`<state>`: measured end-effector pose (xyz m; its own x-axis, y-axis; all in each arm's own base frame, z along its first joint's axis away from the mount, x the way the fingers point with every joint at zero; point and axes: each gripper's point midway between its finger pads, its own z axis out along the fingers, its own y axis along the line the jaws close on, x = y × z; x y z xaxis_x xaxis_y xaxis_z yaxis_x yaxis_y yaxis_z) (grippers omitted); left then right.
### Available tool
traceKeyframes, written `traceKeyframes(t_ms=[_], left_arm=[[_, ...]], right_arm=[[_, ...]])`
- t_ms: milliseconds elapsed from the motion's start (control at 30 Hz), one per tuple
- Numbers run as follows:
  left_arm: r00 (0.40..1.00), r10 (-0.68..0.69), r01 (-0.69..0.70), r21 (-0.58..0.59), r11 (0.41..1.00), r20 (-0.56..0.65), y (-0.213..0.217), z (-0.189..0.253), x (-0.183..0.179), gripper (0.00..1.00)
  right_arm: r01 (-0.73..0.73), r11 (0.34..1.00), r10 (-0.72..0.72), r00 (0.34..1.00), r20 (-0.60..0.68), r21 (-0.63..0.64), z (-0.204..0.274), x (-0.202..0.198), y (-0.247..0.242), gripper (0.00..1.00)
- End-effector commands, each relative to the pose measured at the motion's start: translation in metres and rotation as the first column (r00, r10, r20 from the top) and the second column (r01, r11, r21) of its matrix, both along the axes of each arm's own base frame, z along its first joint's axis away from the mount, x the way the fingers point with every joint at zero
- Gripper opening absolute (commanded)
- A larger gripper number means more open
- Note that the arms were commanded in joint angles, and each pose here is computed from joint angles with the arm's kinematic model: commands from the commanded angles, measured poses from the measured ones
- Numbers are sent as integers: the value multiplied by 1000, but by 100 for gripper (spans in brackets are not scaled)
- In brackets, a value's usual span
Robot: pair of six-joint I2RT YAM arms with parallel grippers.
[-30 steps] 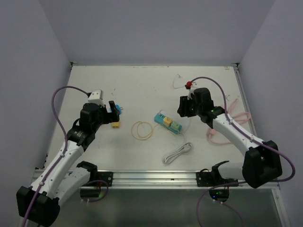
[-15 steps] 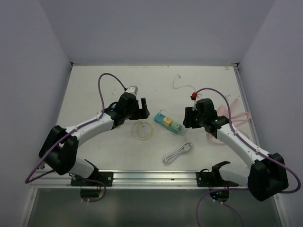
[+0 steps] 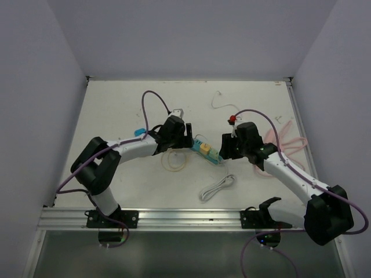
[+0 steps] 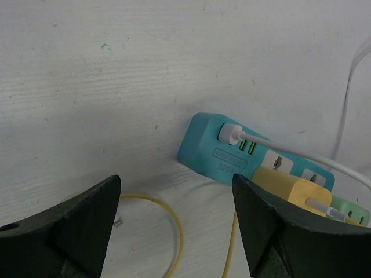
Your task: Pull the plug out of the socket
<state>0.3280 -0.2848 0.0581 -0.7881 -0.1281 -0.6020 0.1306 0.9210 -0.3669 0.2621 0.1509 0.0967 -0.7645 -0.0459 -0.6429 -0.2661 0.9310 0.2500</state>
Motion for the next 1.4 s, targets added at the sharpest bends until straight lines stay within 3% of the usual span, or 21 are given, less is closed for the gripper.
traceKeyframes(t_ms=[0, 767, 1033, 1100, 1367], left_arm=[[998, 20, -17, -55, 998, 61, -18, 15, 14, 81], [995, 43, -35, -86, 996, 92, -35, 4, 31, 73], [998, 26, -20, -93, 996, 57, -35, -12, 21, 67], [998, 24, -20, -85, 996, 51, -33, -15, 20, 61], [998, 29, -26, -57, 998, 52, -29, -20, 20, 59]], right_arm=[[-66, 998, 65, 998, 21, 11, 1, 1, 14, 52], [-113, 993, 113, 993, 30, -25, -7, -3, 25, 53], [-121, 992, 122, 992, 43, -34, -11, -1, 28, 55], [-128, 991, 131, 990, 49, -44, -11, 1, 30, 56], [-168, 980, 178, 980, 87, -108, -8, 9, 37, 59]])
